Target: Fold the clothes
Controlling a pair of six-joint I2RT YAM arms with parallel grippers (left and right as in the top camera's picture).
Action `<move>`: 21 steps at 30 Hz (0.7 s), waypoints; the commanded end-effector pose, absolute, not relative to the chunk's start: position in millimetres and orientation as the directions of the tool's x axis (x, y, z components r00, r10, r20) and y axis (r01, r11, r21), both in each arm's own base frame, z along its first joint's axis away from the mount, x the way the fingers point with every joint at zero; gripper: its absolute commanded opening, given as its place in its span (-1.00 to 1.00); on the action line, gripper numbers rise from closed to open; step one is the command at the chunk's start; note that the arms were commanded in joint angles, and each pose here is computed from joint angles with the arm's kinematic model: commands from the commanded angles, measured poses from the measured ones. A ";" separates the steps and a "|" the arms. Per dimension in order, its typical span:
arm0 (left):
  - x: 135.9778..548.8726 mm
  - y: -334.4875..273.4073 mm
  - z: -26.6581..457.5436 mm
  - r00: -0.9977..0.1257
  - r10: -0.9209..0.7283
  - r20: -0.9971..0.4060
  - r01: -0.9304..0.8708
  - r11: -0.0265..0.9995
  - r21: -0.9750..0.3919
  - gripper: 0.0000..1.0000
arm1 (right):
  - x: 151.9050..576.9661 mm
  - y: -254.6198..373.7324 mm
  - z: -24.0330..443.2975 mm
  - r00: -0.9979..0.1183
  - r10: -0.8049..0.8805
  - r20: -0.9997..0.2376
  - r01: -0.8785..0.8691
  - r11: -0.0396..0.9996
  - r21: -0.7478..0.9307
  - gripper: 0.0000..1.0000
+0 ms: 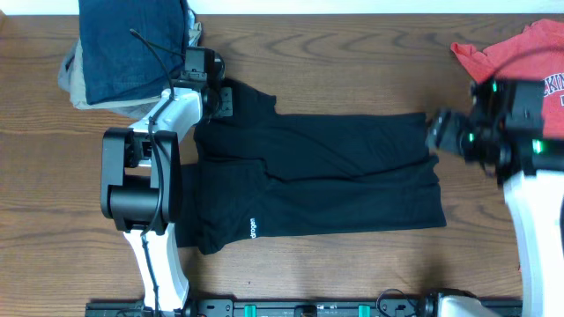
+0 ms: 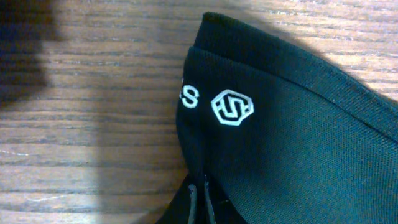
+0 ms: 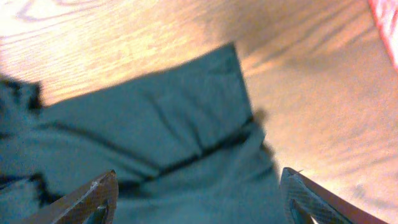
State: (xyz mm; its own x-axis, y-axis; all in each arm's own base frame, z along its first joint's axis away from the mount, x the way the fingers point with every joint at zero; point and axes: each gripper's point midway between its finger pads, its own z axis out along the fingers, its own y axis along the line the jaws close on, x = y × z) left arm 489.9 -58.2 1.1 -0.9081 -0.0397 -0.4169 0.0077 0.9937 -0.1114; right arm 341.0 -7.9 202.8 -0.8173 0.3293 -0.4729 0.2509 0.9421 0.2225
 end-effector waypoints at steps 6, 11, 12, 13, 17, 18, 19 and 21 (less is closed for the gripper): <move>481.5 -52.2 -7.5 -0.923 -0.064 -0.381 -0.030 0.995 -0.097 -0.88 | 413.1 -21.8 141.4 -0.891 0.273 -0.362 0.256 0.962 0.096 0.61; 479.4 -52.0 -8.4 -0.926 -0.064 -0.372 -0.030 0.995 -0.095 -0.88 | 437.2 -18.3 85.7 -0.939 0.204 -0.277 0.190 0.979 0.076 0.61; 478.9 -52.0 -8.6 -0.927 -0.064 -0.370 -0.031 0.995 -0.095 -0.89 | 441.1 -17.1 75.1 -0.944 0.188 -0.269 0.176 0.982 0.071 0.62; 478.3 -51.9 -8.9 -0.928 -0.064 -0.368 -0.031 0.995 -0.095 -0.88 | 445.2 -16.3 64.8 -0.946 0.185 -0.265 0.173 0.983 0.067 0.63; 478.4 -51.9 -8.8 -0.928 -0.064 -0.368 -0.031 0.995 -0.094 -0.88 | 454.1 -14.9 38.8 -0.950 0.184 -0.251 0.173 0.983 0.066 0.64; 478.3 -51.9 -8.9 -0.928 -0.064 -0.368 -0.031 0.995 -0.095 -0.88 | 454.5 -15.0 33.6 -0.951 0.188 -0.244 0.177 0.982 0.066 0.64; 478.0 -51.9 -9.0 -0.928 -0.064 -0.367 -0.031 0.995 -0.095 -0.88 | 454.7 -15.0 27.0 -0.952 0.195 -0.235 0.185 0.981 0.066 0.64; 477.0 -51.8 -9.4 -0.930 -0.063 -0.362 -0.031 0.995 -0.094 -0.88 | 454.4 -15.1 17.0 -0.956 0.195 -0.219 0.185 0.981 0.063 0.64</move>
